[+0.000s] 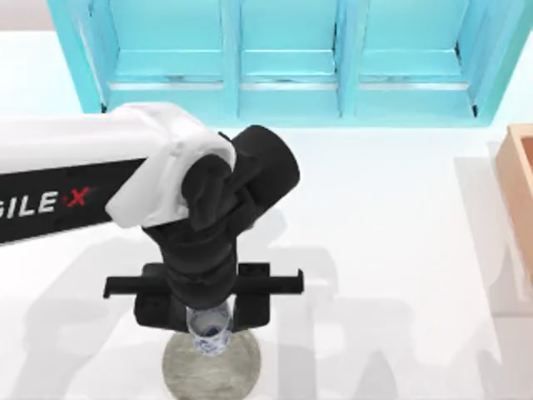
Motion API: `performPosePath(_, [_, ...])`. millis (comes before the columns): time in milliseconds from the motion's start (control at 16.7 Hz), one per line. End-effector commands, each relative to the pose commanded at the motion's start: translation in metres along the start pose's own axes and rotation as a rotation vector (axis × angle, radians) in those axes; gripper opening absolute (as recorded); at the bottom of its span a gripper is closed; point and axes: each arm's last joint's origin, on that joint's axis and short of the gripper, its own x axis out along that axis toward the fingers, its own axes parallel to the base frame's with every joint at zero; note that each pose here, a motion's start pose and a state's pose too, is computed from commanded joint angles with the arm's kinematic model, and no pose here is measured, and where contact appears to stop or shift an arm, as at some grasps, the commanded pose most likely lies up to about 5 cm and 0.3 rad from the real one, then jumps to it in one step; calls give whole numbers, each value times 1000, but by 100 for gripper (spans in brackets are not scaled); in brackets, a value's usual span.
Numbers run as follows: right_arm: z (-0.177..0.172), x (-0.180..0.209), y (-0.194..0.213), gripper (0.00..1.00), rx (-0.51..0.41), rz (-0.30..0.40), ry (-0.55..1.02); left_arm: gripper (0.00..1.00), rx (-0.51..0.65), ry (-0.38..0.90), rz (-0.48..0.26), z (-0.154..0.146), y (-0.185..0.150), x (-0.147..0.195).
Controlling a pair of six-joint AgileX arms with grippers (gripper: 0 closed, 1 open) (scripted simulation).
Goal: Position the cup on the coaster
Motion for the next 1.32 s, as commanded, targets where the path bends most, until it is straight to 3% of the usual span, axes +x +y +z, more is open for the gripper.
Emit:
performPosePath(180, [0, 0, 0, 100, 0, 0, 0, 0, -3, 1, 1, -2, 1, 24])
performPosePath(480, [0, 0, 0, 100, 0, 0, 0, 0, -6, 3, 3, -2, 2, 27])
performPosePath(1260, [0, 0, 0, 100, 0, 0, 0, 98, -6, 3, 3, -2, 2, 27])
performPosePath(1320, [0, 0, 0, 100, 0, 0, 0, 100, -6, 3, 3, -2, 2, 27])
